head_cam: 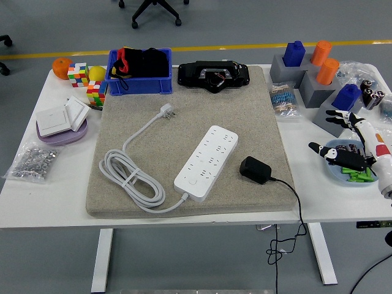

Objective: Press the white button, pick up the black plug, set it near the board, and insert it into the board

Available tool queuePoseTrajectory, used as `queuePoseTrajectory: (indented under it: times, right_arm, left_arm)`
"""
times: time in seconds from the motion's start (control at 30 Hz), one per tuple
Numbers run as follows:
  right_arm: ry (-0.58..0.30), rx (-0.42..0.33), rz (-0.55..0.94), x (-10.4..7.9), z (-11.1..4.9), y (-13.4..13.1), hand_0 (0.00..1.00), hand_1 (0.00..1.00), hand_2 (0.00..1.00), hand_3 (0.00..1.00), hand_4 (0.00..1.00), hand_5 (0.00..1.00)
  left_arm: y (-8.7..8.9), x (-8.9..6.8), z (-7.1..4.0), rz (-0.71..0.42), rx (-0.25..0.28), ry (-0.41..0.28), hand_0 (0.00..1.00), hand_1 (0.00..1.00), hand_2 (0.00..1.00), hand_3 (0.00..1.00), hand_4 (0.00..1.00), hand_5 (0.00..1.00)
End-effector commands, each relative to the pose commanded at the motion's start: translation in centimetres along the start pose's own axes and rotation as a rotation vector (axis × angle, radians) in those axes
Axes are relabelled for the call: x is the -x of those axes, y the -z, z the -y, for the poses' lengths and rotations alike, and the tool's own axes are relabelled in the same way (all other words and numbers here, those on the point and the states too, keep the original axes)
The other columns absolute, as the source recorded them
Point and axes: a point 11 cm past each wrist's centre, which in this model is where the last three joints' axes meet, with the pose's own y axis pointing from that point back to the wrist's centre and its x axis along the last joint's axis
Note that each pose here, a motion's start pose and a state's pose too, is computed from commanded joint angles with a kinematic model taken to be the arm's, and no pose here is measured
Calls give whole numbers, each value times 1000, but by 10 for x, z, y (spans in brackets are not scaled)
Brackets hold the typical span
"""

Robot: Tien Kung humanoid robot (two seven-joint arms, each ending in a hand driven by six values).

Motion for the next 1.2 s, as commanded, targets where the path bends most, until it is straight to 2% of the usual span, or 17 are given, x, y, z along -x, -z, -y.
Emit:
queuePoseTrajectory:
  times: [0.07, 0.27, 0.3, 0.47, 0.5, 0.67, 0.7, 0.87, 0.9, 1.07, 1.1, 1.2]
  right_arm:
    - [11, -4, 1, 3, 1, 1, 869, 806, 767, 809, 981, 362]
    - [124, -66, 25, 36, 6, 18, 870, 806, 764, 808, 983, 355]
    - [137, -76, 28, 40, 6, 21, 831, 751, 709, 798, 974, 359]
    - [208, -122, 41, 61, 7, 37, 831, 751, 709, 798, 974, 359]
    - [238, -138, 42, 69, 7, 42, 750, 664, 639, 794, 970, 359]
    - [339, -171, 35, 95, 5, 55, 750, 664, 639, 794, 970, 359]
    - [358, -174, 33, 100, 5, 56, 566, 304, 276, 778, 667, 188]
    - [432, -182, 22, 121, 1, 60, 566, 304, 276, 778, 667, 188]
    - [445, -185, 19, 124, 0, 61, 167, 51, 121, 719, 408, 134]
    - [509, -193, 11, 143, -3, 66, 167, 51, 121, 719, 408, 134]
    - [516, -194, 10, 145, -3, 67, 2, 2, 81, 687, 439, 69]
    - [541, -194, 3, 153, -2, 71, 2, 2, 81, 687, 439, 69]
  left_arm:
    - [0, 0, 0, 0, 0, 0, 706, 664, 585, 680, 665, 261]
    - [-1, 1, 0, 1, 0, 1, 706, 664, 585, 680, 665, 261]
    - [-1, 1, 0, 0, 1, 1, 706, 664, 585, 680, 665, 261]
    - [-4, 0, 0, 4, 4, 0, 706, 664, 585, 680, 665, 261]
    - [-5, 0, 0, 5, 5, 0, 706, 664, 585, 681, 665, 261]
    - [-7, -1, -1, 8, 8, -1, 706, 664, 585, 681, 665, 261]
    - [-7, -1, -1, 9, 8, -1, 707, 665, 586, 680, 665, 261]
    - [-6, -2, -1, 11, 6, -4, 707, 665, 586, 680, 665, 261]
    - [-6, -2, -1, 12, 6, -4, 706, 665, 586, 681, 665, 261]
    - [-6, -3, -1, 15, 5, -5, 706, 665, 586, 681, 665, 261]
    - [-6, -2, -1, 16, 5, -5, 706, 665, 585, 681, 665, 261]
    - [-5, -2, -1, 16, 3, -5, 706, 665, 585, 681, 665, 261]
